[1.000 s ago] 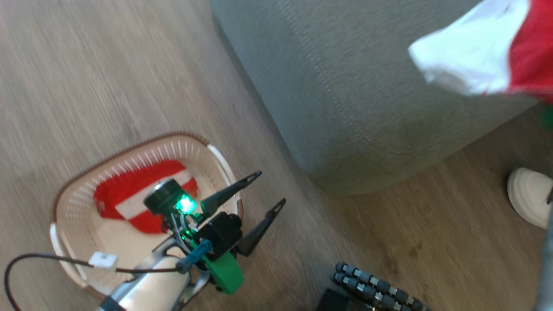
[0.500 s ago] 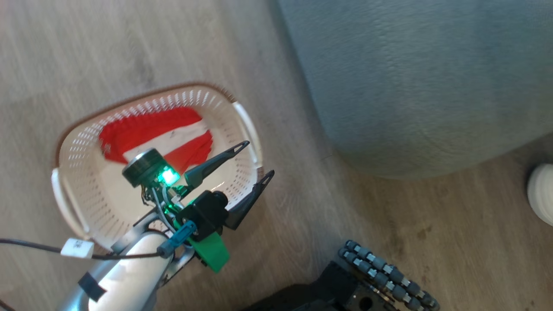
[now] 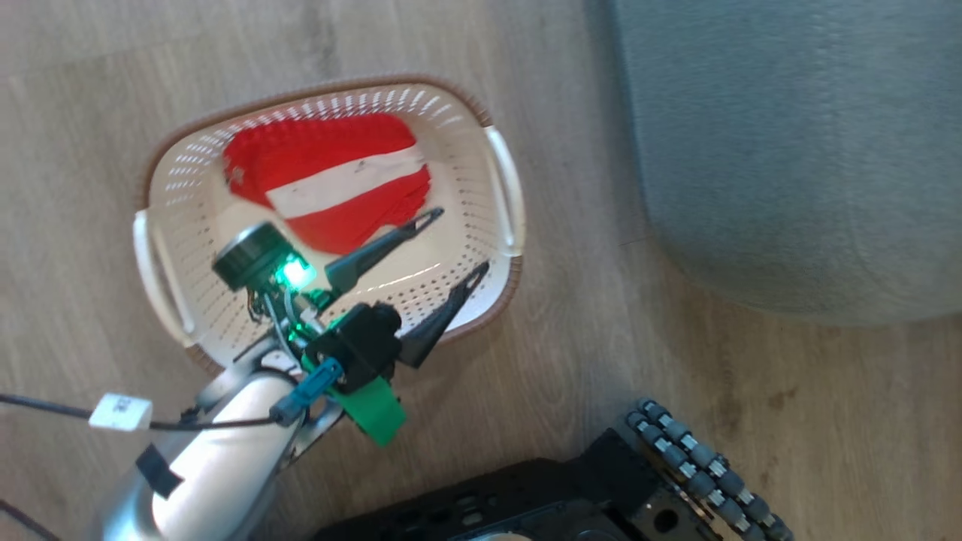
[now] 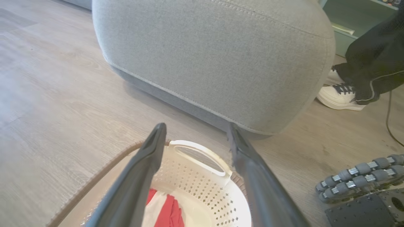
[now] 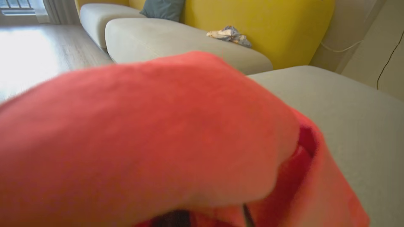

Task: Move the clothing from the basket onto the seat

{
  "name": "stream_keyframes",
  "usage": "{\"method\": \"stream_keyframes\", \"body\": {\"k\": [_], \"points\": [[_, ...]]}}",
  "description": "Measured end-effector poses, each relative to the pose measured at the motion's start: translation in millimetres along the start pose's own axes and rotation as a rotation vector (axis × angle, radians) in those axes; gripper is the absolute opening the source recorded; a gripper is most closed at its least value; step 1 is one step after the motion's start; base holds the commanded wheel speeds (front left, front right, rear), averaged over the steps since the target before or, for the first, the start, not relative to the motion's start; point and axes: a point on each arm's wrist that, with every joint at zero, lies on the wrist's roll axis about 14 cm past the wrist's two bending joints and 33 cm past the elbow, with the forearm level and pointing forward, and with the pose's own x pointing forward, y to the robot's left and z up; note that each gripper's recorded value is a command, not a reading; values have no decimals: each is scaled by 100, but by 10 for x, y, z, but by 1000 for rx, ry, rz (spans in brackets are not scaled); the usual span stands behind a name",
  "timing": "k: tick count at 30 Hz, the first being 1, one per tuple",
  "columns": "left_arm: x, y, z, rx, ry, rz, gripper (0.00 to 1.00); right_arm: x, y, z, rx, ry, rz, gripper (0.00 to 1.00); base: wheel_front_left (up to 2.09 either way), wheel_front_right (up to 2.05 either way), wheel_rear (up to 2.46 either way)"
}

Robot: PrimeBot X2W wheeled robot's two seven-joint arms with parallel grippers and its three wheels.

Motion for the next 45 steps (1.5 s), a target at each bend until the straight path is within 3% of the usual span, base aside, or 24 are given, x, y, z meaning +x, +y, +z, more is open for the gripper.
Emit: {"method": "stream_keyframes", "body": {"k": [4,11,12,13,14,21,29,39,45], "points": [[-47,131,11,11,1,42,100,-30,147,-569,-7,169,9,0,0,0,0],[-65,145,15,13,6,52,100,-66,148,-734,-29,255,11,0,0,0,0],[-59,142,22,13,5,52,100,-69,135,-727,-27,257,8,20,0,0,0],[-51,136,34,13,2,51,100,-73,119,-713,-28,256,4,94,0,0,0],[-41,125,52,13,-2,49,100,-79,90,-694,-24,253,-4,100,0,0,0],[-15,7,208,54,-14,21,100,-176,-37,-506,7,238,-25,100,0,0,0],[37,-225,572,88,-60,3,100,-475,-199,-439,-47,290,7,100,0,0,0],[-99,-584,1057,128,-112,28,100,-790,-336,69,-84,226,81,100,0,0,0],[-235,-674,1353,174,-156,83,100,-898,-369,570,-49,100,112,100,0,0,0]]}}
